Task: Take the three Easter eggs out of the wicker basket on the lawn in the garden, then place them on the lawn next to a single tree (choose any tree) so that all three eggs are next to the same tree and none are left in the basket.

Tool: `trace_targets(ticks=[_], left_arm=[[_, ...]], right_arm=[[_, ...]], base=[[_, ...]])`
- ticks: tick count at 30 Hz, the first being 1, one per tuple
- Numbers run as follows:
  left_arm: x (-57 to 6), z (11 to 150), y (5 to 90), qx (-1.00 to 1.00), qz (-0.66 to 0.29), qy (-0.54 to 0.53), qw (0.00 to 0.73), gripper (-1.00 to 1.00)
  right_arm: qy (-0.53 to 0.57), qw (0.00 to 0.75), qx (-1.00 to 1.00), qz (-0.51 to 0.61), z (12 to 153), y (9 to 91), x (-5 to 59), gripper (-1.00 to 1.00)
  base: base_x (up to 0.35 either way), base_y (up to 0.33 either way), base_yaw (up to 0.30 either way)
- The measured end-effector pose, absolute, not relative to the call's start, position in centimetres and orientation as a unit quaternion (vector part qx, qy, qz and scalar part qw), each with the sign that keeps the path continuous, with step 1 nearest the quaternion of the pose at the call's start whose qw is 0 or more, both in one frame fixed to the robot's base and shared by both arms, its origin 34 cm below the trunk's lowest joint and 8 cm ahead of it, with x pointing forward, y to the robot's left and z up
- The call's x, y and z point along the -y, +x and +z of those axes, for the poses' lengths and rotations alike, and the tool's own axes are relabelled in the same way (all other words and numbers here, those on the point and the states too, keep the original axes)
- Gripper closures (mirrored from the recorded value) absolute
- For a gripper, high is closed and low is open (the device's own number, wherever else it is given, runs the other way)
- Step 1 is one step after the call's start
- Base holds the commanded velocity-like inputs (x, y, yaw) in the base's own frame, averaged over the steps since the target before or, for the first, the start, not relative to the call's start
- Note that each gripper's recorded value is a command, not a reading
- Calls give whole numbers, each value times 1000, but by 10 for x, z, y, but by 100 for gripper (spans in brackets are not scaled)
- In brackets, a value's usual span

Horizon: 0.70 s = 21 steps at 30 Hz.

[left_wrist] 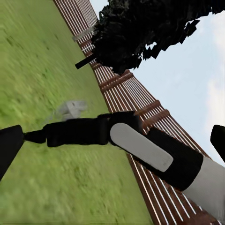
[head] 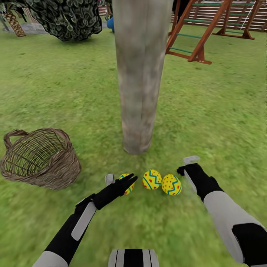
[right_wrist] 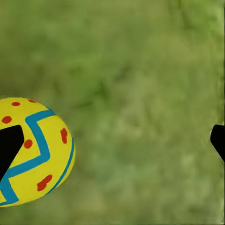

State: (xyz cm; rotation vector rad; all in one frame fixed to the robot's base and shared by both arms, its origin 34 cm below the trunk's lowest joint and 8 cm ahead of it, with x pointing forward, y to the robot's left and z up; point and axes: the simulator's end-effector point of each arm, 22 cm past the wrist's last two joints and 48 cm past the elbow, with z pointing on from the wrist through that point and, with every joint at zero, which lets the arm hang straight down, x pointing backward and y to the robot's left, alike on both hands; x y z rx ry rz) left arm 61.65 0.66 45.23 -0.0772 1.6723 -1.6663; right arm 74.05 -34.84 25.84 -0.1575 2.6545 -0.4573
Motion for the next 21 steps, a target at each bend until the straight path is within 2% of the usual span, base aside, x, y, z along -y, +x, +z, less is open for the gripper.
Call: trace_targets(ticks=[6, 9, 15, 19, 21], left_arm=[[-5, 465, 616, -651, -658, -24, 379, -100], [-25, 443, 600, -682, -646, -19, 341, -100], [-94, 371, 521, -757, -587, -35, 285, -100], [-132, 302, 460, -808, -540, -87, 220, -100], [-158, 284, 448, -829, -511, -85, 213, -100]], right_arm=[[-13, 234, -960, -152, 285, 745, 385, -100], [-20, 175, -976, -126, 259, 701, 384, -100], [-28, 109, -987, -119, 214, 611, 382, -100], [-38, 57, -991, -112, 181, 530, 375, -100], [-42, 58, -991, -110, 174, 513, 372, -100]], base=[[-318, 0, 0], [-296, 0, 0], [-31, 0, 0], [0, 0, 0], [0, 0, 0]])
